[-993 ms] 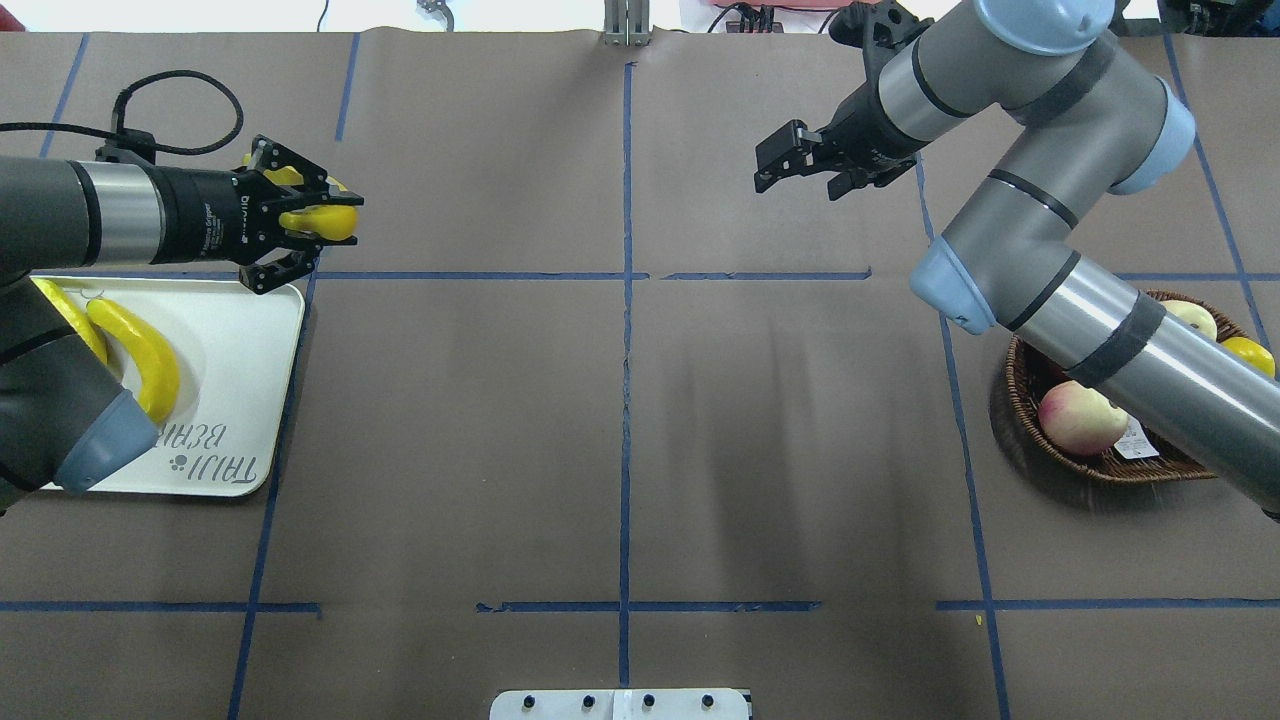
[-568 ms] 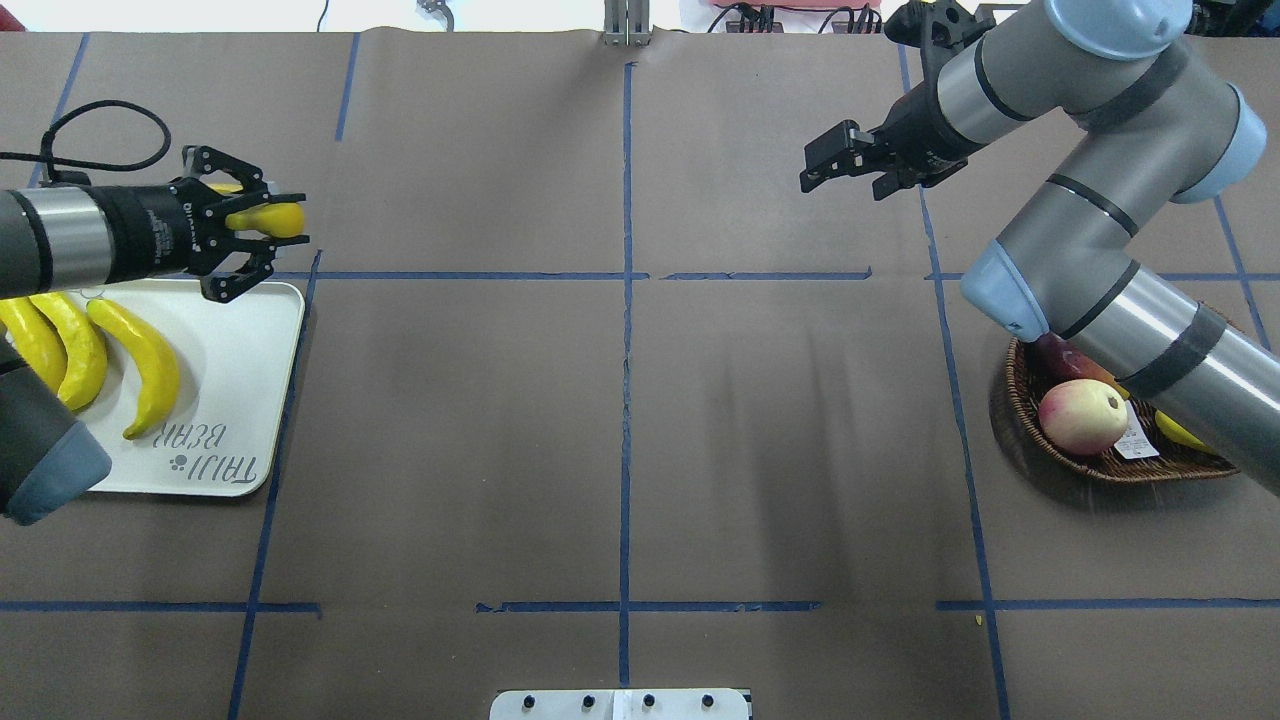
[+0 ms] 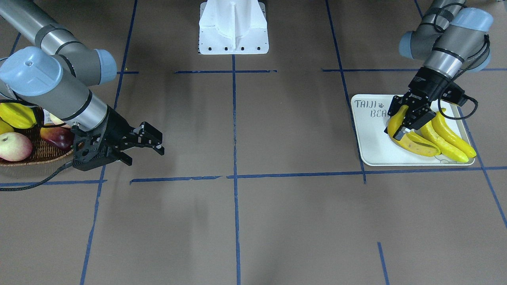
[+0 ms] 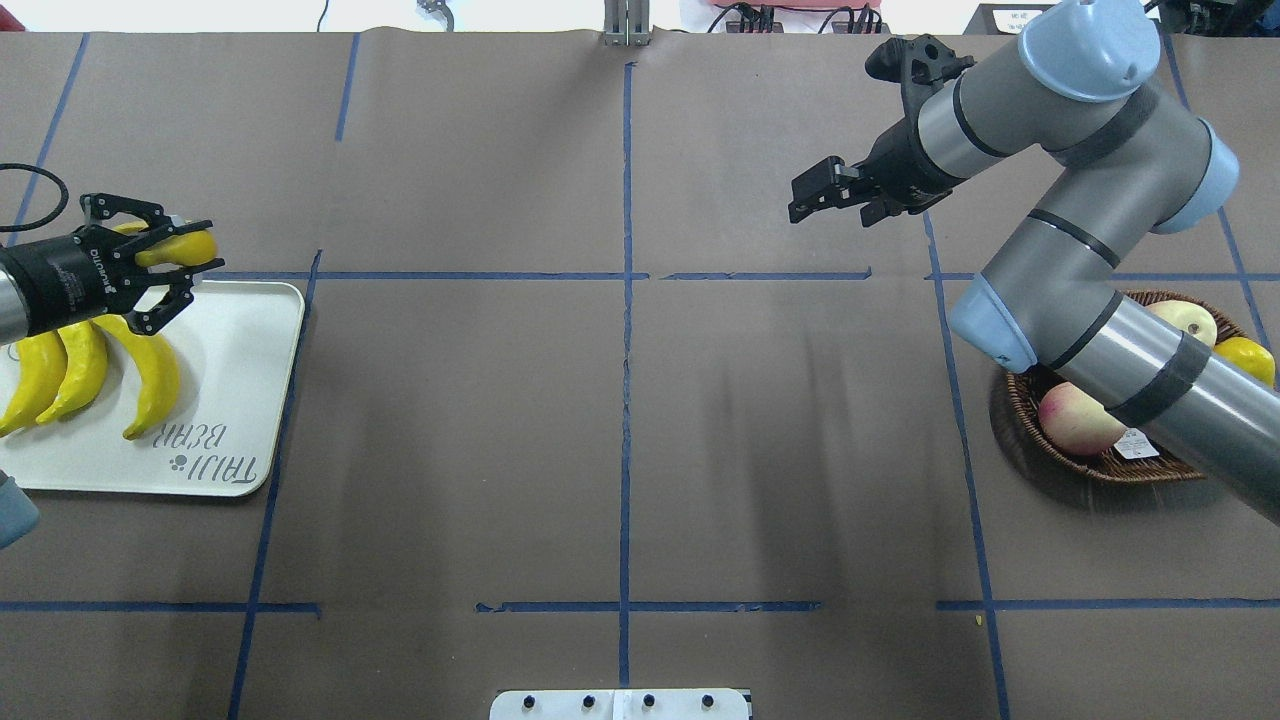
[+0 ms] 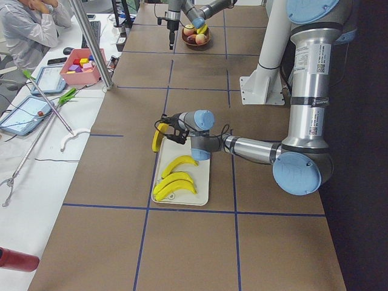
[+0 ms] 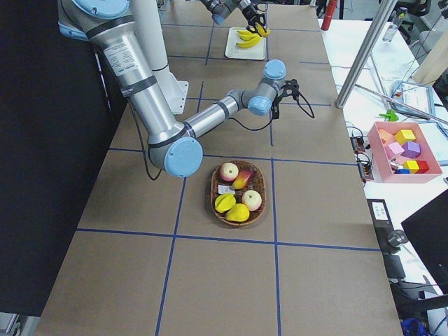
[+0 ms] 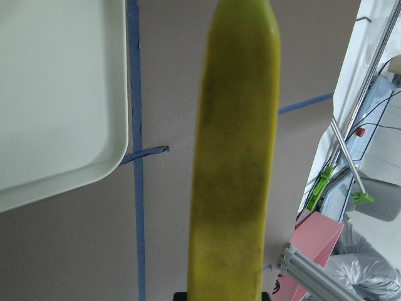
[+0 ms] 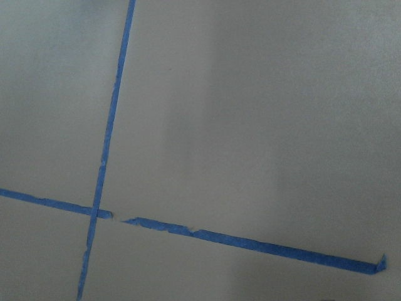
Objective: Transfer all bananas from basket to plate
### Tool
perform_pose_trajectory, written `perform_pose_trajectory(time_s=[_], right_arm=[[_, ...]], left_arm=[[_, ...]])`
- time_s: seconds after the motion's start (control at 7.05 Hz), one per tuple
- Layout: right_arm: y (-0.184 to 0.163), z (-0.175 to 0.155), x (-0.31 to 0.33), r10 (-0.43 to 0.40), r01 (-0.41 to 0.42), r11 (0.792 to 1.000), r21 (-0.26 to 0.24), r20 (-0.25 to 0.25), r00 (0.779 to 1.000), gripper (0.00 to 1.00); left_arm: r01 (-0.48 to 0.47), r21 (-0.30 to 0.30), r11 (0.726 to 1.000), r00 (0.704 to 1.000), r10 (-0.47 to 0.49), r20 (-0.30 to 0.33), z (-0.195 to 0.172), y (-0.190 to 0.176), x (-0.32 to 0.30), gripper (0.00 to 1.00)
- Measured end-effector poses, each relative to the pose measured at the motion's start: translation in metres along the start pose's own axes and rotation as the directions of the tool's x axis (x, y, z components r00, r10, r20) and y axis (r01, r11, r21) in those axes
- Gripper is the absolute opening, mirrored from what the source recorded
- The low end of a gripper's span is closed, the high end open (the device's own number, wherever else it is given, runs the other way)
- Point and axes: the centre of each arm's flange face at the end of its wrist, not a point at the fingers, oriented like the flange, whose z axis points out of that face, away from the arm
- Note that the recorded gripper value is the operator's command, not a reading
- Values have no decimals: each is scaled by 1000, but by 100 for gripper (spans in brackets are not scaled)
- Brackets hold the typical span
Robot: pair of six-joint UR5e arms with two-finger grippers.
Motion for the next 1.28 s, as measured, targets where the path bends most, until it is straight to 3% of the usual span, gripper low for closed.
perform_pose_trajectory(time_s=[0.28,0.43,0.57,0.71,1.28], right_arm=[[3,4,-3,-6,6,1000,2,-3,1000,100],[4,4,-2,-6,6,1000,1,-4,1000,100],[4,5,-2,-5,5,1000,1,-5,1000,100],[4,5,-1,-5,6,1000,1,-6,1000,100],[4,6,-3,-7,7,1000,1,-5,1000,100]], left_arm=[[23,-3,1000,999,-23,-46,6,-33,-30,5],[26,-16,1000,999,-27,-43,12,-30,-55,14],[27,-36,999,999,-28,-33,17,-22,-77,46],[26,-49,998,999,-27,-22,19,-17,-89,99],[-22,-72,997,998,26,55,14,-20,-101,100]])
